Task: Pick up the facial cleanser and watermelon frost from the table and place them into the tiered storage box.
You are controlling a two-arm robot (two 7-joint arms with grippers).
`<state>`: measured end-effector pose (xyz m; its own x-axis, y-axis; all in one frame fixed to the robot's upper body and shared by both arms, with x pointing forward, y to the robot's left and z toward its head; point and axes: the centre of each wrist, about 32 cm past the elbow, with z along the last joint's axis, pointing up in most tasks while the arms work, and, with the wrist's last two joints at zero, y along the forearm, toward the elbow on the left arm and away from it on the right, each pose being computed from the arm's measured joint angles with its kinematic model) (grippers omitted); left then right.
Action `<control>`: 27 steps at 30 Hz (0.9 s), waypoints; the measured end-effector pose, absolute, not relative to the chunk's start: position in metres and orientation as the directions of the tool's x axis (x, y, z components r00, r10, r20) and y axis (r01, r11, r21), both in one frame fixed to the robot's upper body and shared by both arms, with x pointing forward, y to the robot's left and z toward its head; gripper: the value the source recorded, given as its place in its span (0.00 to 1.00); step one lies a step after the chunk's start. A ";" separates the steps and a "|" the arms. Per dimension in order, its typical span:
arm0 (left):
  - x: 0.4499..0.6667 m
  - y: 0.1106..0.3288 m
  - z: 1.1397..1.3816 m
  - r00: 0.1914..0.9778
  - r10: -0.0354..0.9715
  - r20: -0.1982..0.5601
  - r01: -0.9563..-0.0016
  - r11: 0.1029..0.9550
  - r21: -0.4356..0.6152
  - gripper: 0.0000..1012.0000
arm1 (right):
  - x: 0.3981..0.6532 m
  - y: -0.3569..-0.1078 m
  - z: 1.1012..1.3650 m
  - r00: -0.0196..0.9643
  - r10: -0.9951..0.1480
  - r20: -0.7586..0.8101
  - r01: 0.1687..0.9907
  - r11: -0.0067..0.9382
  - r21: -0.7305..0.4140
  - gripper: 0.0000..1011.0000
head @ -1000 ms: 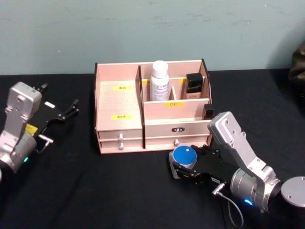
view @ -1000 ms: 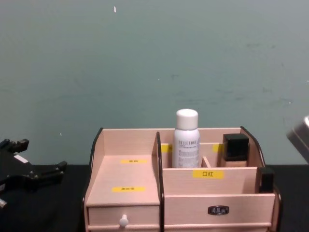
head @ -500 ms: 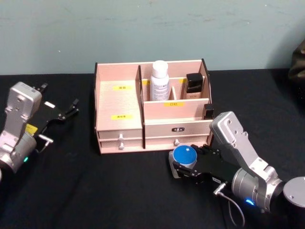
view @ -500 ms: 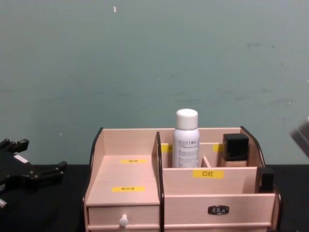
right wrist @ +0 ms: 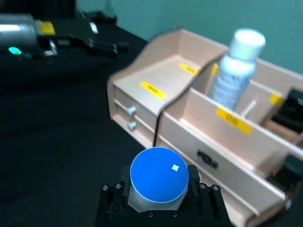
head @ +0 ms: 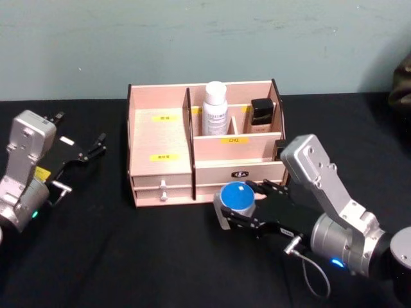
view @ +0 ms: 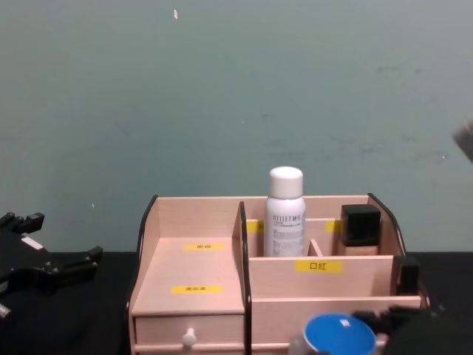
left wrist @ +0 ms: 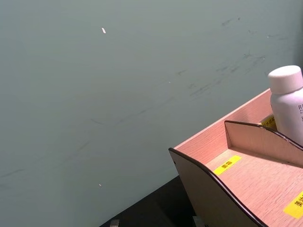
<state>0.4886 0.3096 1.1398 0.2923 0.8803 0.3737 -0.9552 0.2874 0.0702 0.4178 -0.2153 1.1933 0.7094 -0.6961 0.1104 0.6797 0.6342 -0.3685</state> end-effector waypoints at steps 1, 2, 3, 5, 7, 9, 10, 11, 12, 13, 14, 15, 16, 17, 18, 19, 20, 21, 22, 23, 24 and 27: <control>0.489 0.310 1.140 0.292 0.880 0.374 -0.955 0.287 0.070 0.99 | 0.418 -0.212 1.199 0.717 -0.688 0.115 0.676 0.644 -0.359 0.72; 0.489 0.310 1.140 0.292 0.880 0.374 -0.955 0.287 0.070 0.99 | 0.419 -0.210 1.202 0.721 -0.683 0.117 0.673 0.650 -0.352 0.72; 0.489 0.310 1.140 0.292 0.880 0.374 -0.955 0.287 0.070 0.99 | 0.420 -0.208 1.204 0.725 -0.679 0.118 0.670 0.656 -0.347 0.72; 0.489 0.310 1.140 0.292 0.880 0.374 -0.955 0.287 0.070 0.99 | 0.422 -0.200 1.212 0.735 -0.667 0.123 0.663 0.671 -0.331 0.72; 0.489 0.310 1.140 0.292 0.880 0.374 -0.955 0.287 0.070 0.99 | 0.424 -0.193 1.217 0.745 -0.655 0.126 0.656 0.684 -0.320 0.72; 0.489 0.310 1.140 0.292 0.880 0.374 -0.955 0.287 0.070 0.99 | 0.427 -0.187 1.222 0.750 -0.648 0.130 0.651 0.692 -0.311 0.72; 0.489 0.310 1.140 0.292 0.880 0.374 -0.955 0.287 0.070 0.99 | 0.428 -0.184 1.224 0.752 -0.645 0.132 0.650 0.695 -0.307 0.72; 0.489 0.310 1.140 0.292 0.880 0.374 -0.955 0.287 0.070 0.99 | 0.430 -0.181 1.225 0.754 -0.643 0.134 0.649 0.697 -0.306 0.72; 0.489 0.310 1.140 0.292 0.880 0.374 -0.955 0.287 0.070 0.99 | 0.433 -0.175 1.228 0.757 -0.639 0.137 0.646 0.700 -0.303 0.72; 0.489 0.310 1.140 0.292 0.880 0.374 -0.955 0.287 0.070 0.99 | 0.435 -0.173 1.229 0.757 -0.638 0.139 0.646 0.701 -0.301 0.72; 0.489 0.310 1.140 0.292 0.880 0.374 -0.955 0.287 0.070 0.99 | 0.436 -0.170 1.230 0.757 -0.638 0.141 0.647 0.701 -0.301 0.72; 0.489 0.310 1.140 0.292 0.880 0.374 -0.955 0.287 0.070 0.99 | 0.438 -0.168 1.231 0.757 -0.638 0.143 0.647 0.701 -0.300 0.72; 0.489 0.310 1.140 0.292 0.880 0.374 -0.955 0.287 0.070 0.99 | 0.441 -0.163 1.233 0.756 -0.638 0.145 0.648 0.700 -0.298 0.72; 0.489 0.310 1.140 0.292 0.880 0.374 -0.955 0.287 0.070 0.99 | 0.443 -0.161 1.234 0.755 -0.639 0.146 0.650 0.700 -0.298 0.72; 0.489 0.310 1.140 0.292 0.880 0.374 -0.955 0.287 0.070 0.99 | 0.447 -0.156 1.236 0.753 -0.641 0.150 0.653 0.698 -0.295 0.72; 0.489 0.310 1.140 0.292 0.880 0.374 -0.955 0.287 0.070 0.99 | 0.449 -0.153 1.237 0.750 -0.643 0.152 0.656 0.696 -0.293 0.72; 0.489 0.310 1.140 0.292 0.880 0.374 -0.955 0.287 0.070 0.99 | 0.450 -0.151 1.238 0.749 -0.644 0.153 0.657 0.695 -0.292 0.72; 0.489 0.310 1.140 0.292 0.880 0.374 -0.955 0.287 0.070 0.99 | 0.455 -0.147 1.239 0.744 -0.649 0.156 0.663 0.690 -0.291 0.72; 0.489 0.310 1.140 0.292 0.880 0.374 -0.955 0.287 0.070 0.99 | 0.457 -0.144 1.239 0.742 -0.652 0.158 0.666 0.687 -0.290 0.72; 0.489 0.310 1.140 0.292 0.880 0.374 -0.955 0.287 0.070 0.99 | 0.459 -0.142 1.240 0.739 -0.654 0.159 0.669 0.685 -0.288 0.72; 0.489 0.310 1.140 0.292 0.880 0.374 -0.955 0.287 0.070 0.99 | 0.462 -0.138 1.241 0.734 -0.660 0.161 0.674 0.680 -0.287 0.72; 0.489 0.310 1.140 0.292 0.880 0.374 -0.955 0.287 0.070 0.99 | 0.469 -0.130 1.242 0.726 -0.668 0.163 0.683 0.672 -0.286 0.72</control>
<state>0.4886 0.3097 1.1397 0.2924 0.8803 0.3737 -0.9552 0.2874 0.0704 0.4690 -0.1302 1.2419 0.7263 -0.6678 0.1630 0.6825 0.6724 -0.2865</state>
